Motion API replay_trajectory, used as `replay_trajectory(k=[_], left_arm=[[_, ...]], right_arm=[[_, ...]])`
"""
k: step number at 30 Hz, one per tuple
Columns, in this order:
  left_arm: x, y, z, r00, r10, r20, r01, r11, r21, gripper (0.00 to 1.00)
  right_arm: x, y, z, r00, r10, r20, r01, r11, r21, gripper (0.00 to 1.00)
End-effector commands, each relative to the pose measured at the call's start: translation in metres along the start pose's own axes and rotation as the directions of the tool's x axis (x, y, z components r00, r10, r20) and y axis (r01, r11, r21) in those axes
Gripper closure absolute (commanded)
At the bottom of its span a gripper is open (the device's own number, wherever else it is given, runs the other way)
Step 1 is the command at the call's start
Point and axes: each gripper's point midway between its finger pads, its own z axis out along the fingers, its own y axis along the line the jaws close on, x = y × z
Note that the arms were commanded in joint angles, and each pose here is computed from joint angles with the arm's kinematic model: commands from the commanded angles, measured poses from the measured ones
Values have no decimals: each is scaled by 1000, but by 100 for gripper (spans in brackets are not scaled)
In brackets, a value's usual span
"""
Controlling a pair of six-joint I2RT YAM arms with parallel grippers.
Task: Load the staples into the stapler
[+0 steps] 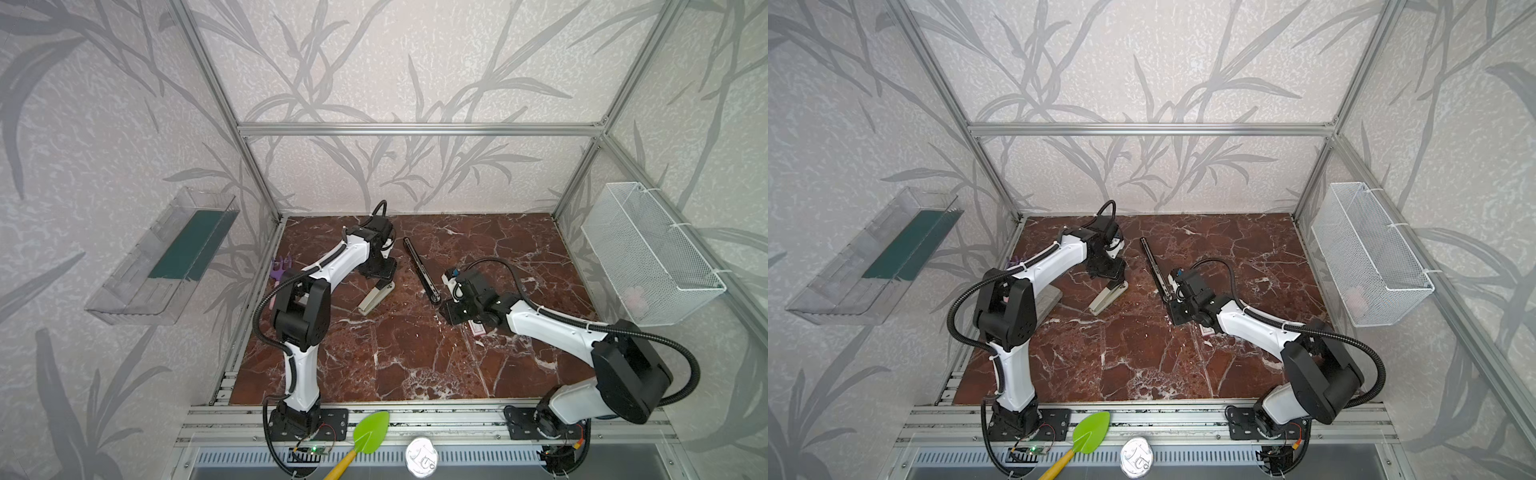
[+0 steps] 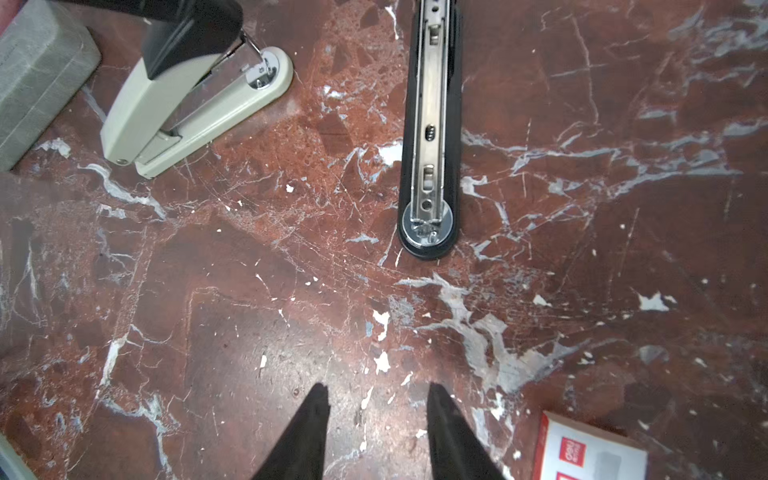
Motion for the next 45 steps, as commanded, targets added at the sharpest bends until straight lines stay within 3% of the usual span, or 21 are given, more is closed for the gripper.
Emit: replay_trajectory(k=[1, 8, 16, 22, 25, 27, 35, 45], left_arm=[[-1, 9, 1, 998, 53, -28, -55, 997, -58, 36], [-2, -8, 16, 996, 58, -65, -57, 998, 21, 40], [2, -9, 26, 993, 59, -98, -58, 998, 18, 56], [6, -11, 29, 991, 64, -120, -62, 998, 21, 74], [6, -13, 25, 991, 64, -117, -62, 998, 25, 92], [4, -15, 16, 993, 68, -102, -65, 998, 27, 100], [-11, -30, -56, 990, 112, 89, -114, 993, 16, 100], [-9, -52, -122, 948, 122, 295, -146, 987, 60, 100]], right_arm=[[-13, 10, -9, 998, 3, 56, -1, 999, -43, 59], [-13, 9, -4, 999, 0, 50, 2, 999, -40, 60], [-11, 9, -1, 999, 5, 46, -3, 999, -41, 62], [-13, 11, 3, 999, 11, 43, -9, 999, -49, 61], [-15, 12, 3, 999, 19, 48, -16, 998, -57, 62], [-17, 13, 4, 998, 29, 55, -26, 997, -67, 62], [-44, 20, -5, 983, 150, 106, -127, 972, -199, 62], [-90, 37, -13, 943, 310, 120, -228, 867, -443, 59]])
